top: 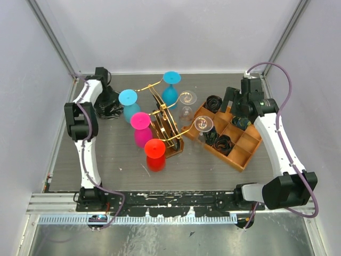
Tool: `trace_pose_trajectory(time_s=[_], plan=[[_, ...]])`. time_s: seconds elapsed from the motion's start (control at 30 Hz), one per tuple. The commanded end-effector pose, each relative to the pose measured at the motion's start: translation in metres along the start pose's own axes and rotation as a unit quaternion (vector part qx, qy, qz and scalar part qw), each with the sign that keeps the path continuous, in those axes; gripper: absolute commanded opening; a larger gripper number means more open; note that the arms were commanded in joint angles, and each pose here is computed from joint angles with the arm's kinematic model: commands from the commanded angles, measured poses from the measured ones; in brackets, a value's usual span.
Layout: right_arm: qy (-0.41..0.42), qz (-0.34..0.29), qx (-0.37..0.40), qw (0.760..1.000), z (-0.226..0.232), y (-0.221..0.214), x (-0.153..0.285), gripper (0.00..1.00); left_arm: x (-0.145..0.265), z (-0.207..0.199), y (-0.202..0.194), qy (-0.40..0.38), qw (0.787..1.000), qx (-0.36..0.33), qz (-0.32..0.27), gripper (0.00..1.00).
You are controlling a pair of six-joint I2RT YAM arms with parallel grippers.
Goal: Take the wine glass off the wine glass rack
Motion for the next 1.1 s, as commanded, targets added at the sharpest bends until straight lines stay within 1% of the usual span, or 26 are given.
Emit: trace_pose_trajectory(time_s=[0.0,0.07,0.1,0.2,0.3,0.4,0.53,0.57,0.63,0.7,0.73,0.8,0.83,0.93,1.07], plan=[[0.003,-0.038,0.005,0.999,0.001,0.015,0.014,1.00,0.049,-0.034,0.006,-0.108,0.988,-0.010,-0.108,0.91],[0.011,-0.034,0.001,0.999,0.003,0.015,0.014,1.00,0.058,-0.050,0.007,-0.155,0.982,-0.019,-0.105,0.92],[0.015,-0.032,0.000,0.999,0.004,0.014,0.014,1.00,0.057,-0.062,0.011,-0.189,0.977,-0.027,-0.093,0.92],[0.020,-0.034,-0.004,0.999,0.005,0.013,0.017,1.00,0.048,-0.083,0.009,-0.243,0.968,-0.050,-0.037,0.89],[0.015,-0.038,-0.002,0.999,0.002,0.012,0.020,1.00,0.030,-0.093,0.004,-0.265,0.963,-0.055,-0.009,0.89],[0.009,-0.041,0.001,0.999,0.001,0.013,0.022,1.00,0.009,-0.091,-0.004,-0.250,0.967,-0.053,0.023,0.89],[0.005,-0.043,0.004,0.999,0.000,0.014,0.023,1.00,-0.011,-0.075,-0.015,-0.207,0.975,-0.042,0.063,0.89],[0.004,-0.043,0.004,0.999,-0.001,0.014,0.023,1.00,-0.015,-0.067,-0.016,-0.186,0.980,-0.031,0.071,0.88],[0.006,-0.041,0.003,0.999,0.000,0.013,0.021,1.00,-0.016,-0.048,-0.012,-0.129,0.989,-0.014,0.068,0.88],[0.010,-0.037,0.002,0.999,0.001,0.011,0.020,1.00,-0.011,-0.024,-0.001,-0.057,0.998,-0.005,0.038,0.89],[0.011,-0.037,0.001,0.999,0.001,0.011,0.019,1.00,-0.007,-0.015,0.002,-0.036,0.999,-0.002,0.032,0.90],[0.013,-0.037,0.000,0.999,0.001,0.010,0.017,1.00,0.001,-0.004,0.010,0.006,1.000,-0.026,-0.002,0.92],[0.014,-0.037,-0.001,0.999,0.001,0.010,0.017,1.00,0.005,0.002,0.014,0.033,0.999,-0.029,-0.015,0.92],[0.017,-0.031,0.000,0.999,0.003,0.008,0.012,1.00,0.007,0.009,0.015,0.065,0.997,-0.039,-0.029,0.91],[0.010,-0.010,0.003,1.000,0.001,0.001,-0.001,1.00,0.007,0.017,0.012,0.142,0.986,-0.056,-0.064,0.93]])
Point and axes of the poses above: each gripper's point midway between its finger pads, its own x axis back along the fingers, its own z axis along the line the jaws close on, y = z × x, the point moved 7 cm from there along x, back along the fingers, and after that the axes turned 3 degrees about -x, right-handed, at the moved point
